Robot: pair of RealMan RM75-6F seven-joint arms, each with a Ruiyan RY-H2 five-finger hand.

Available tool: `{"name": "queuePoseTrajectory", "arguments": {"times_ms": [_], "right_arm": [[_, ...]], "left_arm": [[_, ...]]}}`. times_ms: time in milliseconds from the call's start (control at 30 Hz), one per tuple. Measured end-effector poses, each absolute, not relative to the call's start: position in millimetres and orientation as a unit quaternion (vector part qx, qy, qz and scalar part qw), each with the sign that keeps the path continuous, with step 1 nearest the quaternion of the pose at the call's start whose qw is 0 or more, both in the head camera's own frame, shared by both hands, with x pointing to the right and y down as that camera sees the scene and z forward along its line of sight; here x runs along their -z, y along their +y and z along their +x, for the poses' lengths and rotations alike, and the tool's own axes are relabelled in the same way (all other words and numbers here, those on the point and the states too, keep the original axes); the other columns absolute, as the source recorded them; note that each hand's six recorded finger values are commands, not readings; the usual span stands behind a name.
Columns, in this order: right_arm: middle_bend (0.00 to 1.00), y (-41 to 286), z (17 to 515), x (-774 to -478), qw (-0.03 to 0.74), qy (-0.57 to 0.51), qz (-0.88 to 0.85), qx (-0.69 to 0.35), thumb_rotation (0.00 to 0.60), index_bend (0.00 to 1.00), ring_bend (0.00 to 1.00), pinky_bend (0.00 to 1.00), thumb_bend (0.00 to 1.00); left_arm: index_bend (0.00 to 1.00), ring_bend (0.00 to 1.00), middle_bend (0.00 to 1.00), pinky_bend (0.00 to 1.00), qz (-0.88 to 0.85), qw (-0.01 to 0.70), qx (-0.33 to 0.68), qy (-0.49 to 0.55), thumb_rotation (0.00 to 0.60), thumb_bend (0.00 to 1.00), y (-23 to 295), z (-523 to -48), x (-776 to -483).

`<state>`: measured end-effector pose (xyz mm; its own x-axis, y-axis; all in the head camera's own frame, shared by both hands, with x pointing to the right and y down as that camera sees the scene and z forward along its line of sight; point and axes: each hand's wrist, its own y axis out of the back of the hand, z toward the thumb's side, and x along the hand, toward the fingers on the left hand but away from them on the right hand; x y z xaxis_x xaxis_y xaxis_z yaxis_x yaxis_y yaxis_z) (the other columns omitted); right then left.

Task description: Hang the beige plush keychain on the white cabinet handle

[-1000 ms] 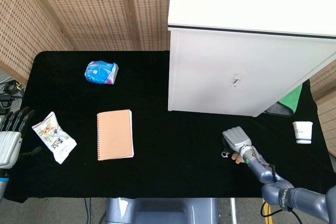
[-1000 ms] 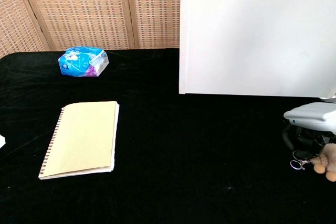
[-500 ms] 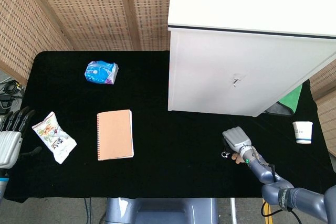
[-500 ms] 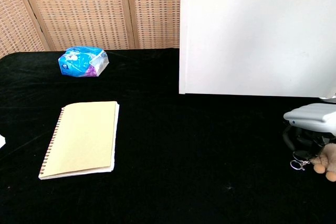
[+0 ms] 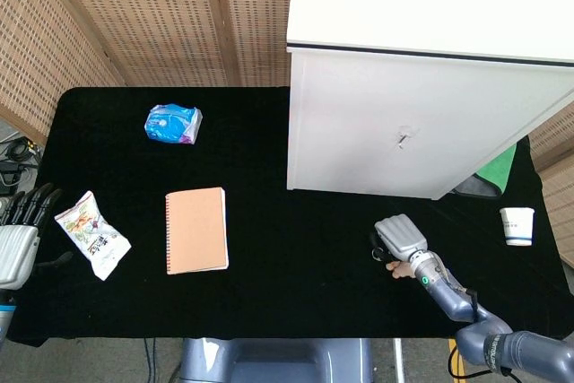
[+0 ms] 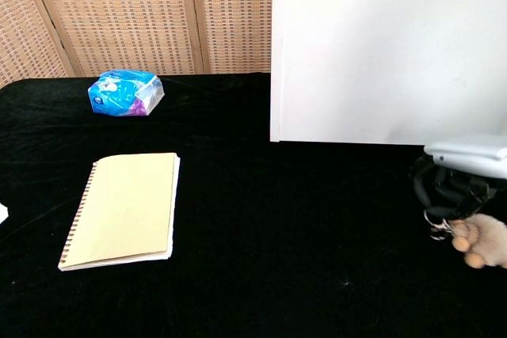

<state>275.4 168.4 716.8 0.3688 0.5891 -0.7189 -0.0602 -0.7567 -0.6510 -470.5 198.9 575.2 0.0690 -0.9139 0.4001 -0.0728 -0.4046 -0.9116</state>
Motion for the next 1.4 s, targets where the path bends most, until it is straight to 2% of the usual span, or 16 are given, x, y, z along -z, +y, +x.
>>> {"name": "queuePoseTrajectory", "arguments": {"times_ms": [667, 1067, 1400], "right_arm": [[0.88, 108.1, 265.0, -585.4, 0.391, -0.382, -0.755, -0.363, 0.6, 0.68, 0.84, 1.0, 0.6], [0.88, 74.7, 263.8, -531.3, 0.445, -0.467, -0.707, -0.292, 0.6, 0.69, 0.84, 1.0, 0.62], [0.88, 58.7, 269.2, -518.2, 0.478, -0.486, -0.666, -0.303, 0.6, 0.71, 0.84, 1.0, 0.62]], "left_arm": [[0.0, 0.0, 0.0, 0.0, -0.633, 0.375, 0.555, 0.387, 0.6, 0.0, 199.9, -468.7, -578.8], [0.0, 0.0, 0.0, 0.0, -0.632, 0.373, 0.555, 0.391, 0.6, 0.0, 198.9, -470.1, -577.6], [0.0, 0.0, 0.0, 0.0, -0.633, 0.374, 0.555, 0.391, 0.6, 0.0, 198.9, -470.0, -577.1]]}}
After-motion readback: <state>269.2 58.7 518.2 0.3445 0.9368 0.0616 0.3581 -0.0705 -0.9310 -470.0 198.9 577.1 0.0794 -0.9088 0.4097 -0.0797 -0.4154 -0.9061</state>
